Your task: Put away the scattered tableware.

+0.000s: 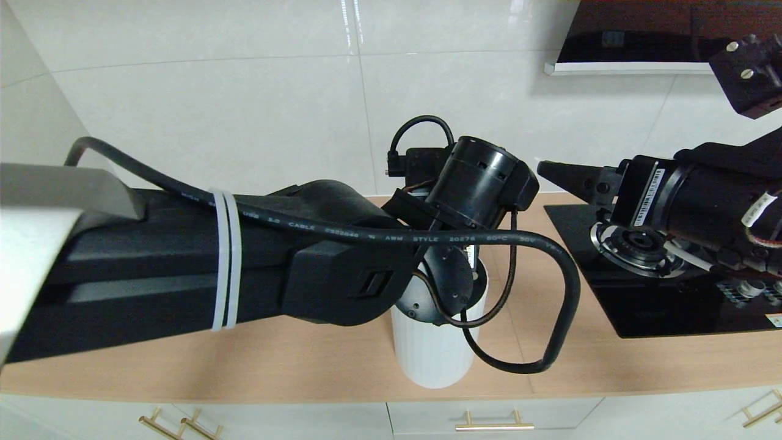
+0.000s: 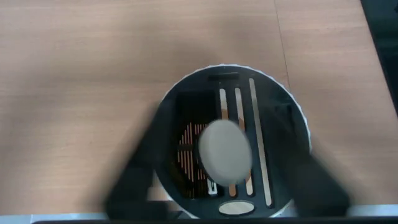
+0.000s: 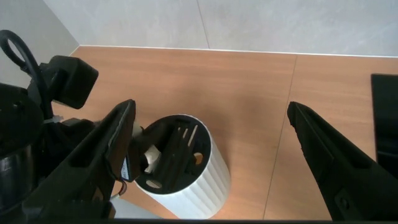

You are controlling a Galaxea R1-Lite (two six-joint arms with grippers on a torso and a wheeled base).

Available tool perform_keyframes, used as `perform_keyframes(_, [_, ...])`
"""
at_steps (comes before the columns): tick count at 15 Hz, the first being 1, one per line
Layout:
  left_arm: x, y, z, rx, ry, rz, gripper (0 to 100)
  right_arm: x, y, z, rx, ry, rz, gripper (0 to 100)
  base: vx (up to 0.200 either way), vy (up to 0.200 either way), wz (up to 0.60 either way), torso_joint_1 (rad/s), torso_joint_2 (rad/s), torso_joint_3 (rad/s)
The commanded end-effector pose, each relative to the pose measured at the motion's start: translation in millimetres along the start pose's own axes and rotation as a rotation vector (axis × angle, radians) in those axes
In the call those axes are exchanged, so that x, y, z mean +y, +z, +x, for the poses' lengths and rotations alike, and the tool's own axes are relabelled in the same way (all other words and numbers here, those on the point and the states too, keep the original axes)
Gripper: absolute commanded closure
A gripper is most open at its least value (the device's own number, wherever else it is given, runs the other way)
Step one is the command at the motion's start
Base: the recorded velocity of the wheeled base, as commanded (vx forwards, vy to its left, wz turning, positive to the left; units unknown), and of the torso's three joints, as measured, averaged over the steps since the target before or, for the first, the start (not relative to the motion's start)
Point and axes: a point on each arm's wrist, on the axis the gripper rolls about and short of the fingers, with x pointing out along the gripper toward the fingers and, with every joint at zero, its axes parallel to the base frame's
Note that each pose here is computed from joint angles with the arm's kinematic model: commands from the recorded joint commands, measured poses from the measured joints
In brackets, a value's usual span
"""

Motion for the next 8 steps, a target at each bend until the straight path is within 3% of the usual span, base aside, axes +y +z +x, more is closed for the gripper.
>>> perform_keyframes(1, [-1.0, 0.2, -2.0, -0.002, -0.005, 0.001, 0, 0.1, -2.5, 0.4, 0.008, 0.001, -0.004, 0, 0.000, 0.000, 0.00, 0.000, 0.00, 0.000])
perform_keyframes(4, [-0.5, 3.4, -6.6, -0.009, -0.014, -0.007, 0, 0.1, -1.4, -0.5, 0.004, 0.001, -0.002, 0, 0.000, 0.000, 0.00, 0.000, 0.00, 0.000])
perform_keyframes(5, [16.7, 40.5, -35.5, -0.085, -0.053, -0.108, 0, 0.0, -1.5, -0.9, 0.004, 0.001, -0.001, 0, 0.000, 0.000, 0.00, 0.000, 0.00, 0.000])
perform_keyframes(6, [35.9, 65.6, -58.4, -0.137, -0.081, -0.173, 0, -0.2, -3.0, -0.5, 0.008, 0.001, -0.002, 0, 0.000, 0.000, 0.00, 0.000, 0.00, 0.000])
perform_keyframes(8, [75.3, 96.7, -97.4, -0.208, -0.124, -0.269, 0, -1.1, -5.2, -0.4, 0.014, -0.004, -0.004, 0, 0.000, 0.000, 0.00, 0.000, 0.00, 0.000])
